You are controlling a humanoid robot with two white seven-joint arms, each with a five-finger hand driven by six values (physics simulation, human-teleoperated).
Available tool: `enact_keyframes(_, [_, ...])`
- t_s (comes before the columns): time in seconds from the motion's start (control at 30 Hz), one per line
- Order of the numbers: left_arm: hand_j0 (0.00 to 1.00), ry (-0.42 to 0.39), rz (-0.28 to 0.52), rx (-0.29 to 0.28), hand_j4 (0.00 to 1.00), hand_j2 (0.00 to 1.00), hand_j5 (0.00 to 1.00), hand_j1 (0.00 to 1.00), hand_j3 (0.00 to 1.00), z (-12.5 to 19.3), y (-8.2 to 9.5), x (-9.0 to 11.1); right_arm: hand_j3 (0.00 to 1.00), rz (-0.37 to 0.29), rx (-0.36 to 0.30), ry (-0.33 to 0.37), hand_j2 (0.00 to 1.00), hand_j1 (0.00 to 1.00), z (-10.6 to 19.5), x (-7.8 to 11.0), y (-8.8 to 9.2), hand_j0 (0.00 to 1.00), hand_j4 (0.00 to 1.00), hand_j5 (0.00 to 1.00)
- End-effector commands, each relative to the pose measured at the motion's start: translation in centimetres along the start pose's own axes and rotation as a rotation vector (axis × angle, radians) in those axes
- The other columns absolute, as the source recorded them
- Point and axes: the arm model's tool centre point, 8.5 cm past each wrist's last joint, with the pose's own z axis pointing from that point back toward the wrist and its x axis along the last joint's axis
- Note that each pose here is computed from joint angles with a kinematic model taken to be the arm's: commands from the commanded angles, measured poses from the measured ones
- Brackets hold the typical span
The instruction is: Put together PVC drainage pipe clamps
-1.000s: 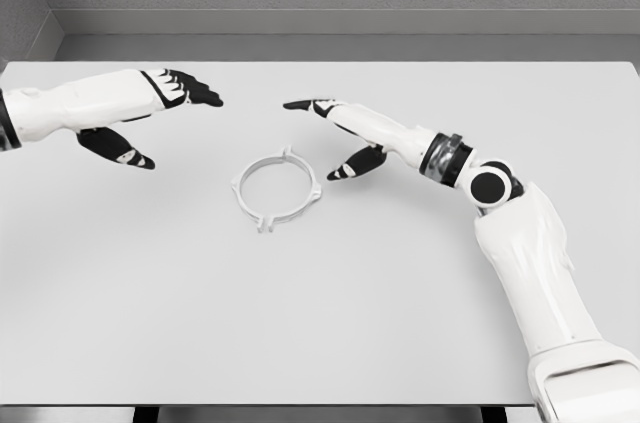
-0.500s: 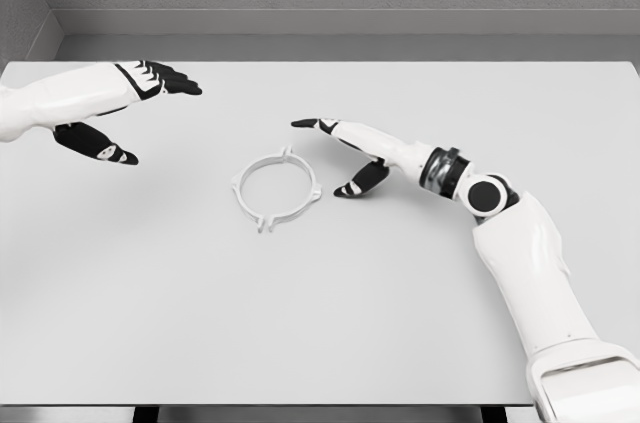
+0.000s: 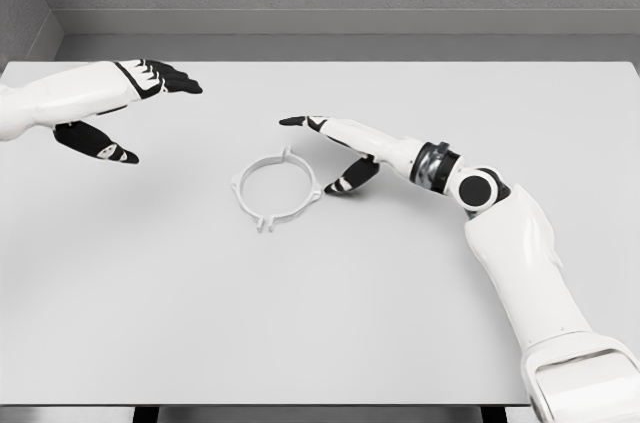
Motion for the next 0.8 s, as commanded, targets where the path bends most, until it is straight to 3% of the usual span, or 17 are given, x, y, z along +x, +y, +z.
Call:
enact_keyframes(0.0, [1.0,-0.002,0.007,0.004,1.0,1.0,1.0,1.0,1.0,-0.1,0.0,0.0,1.0,-0.008,-0.002,-0.007,1.0,1.0,-0.2,0.2,0.1,1.0,1.0,1.0])
enact_keyframes(0.17, [1.0,0.017,-0.01,0.02,1.0,1.0,1.0,1.0,1.0,0.8,1.0,-0.3,1.0,-0.01,0.009,-0.028,1.0,1.0,-1.1,0.9,0.6,1.0,1.0,1.0])
enact_keyframes(0.33, [1.0,0.03,0.022,0.014,1.0,1.0,1.0,1.0,1.0,0.9,-0.2,-0.7,1.0,-0.014,0.01,-0.032,1.0,1.0,-1.4,1.1,0.8,1.0,1.0,1.0])
enact_keyframes(0.47, [1.0,0.031,0.025,0.017,1.0,1.0,1.0,1.0,1.0,0.9,-0.2,-0.8,1.0,0.004,-0.014,-0.023,1.0,1.0,-0.8,0.8,-0.9,1.0,1.0,1.0])
enact_keyframes(0.57, [1.0,0.035,0.022,0.018,1.0,1.0,1.0,1.0,1.0,1.1,-0.1,-0.9,1.0,0.007,-0.103,0.023,1.0,1.0,2.2,-0.8,-4.1,1.0,1.0,1.0])
enact_keyframes(0.7, [1.0,0.036,0.023,0.016,1.0,1.0,1.0,1.0,1.0,1.1,-0.2,-0.9,1.0,0.058,-0.248,0.198,1.0,1.0,12.8,-5.2,-10.2,1.0,1.0,1.0])
enact_keyframes(0.77, [1.0,0.035,0.024,0.017,1.0,1.0,1.0,1.0,1.0,1.1,-0.2,-0.9,1.0,0.082,-0.292,0.278,1.0,1.0,17.6,-6.5,-12.0,1.0,1.0,1.0])
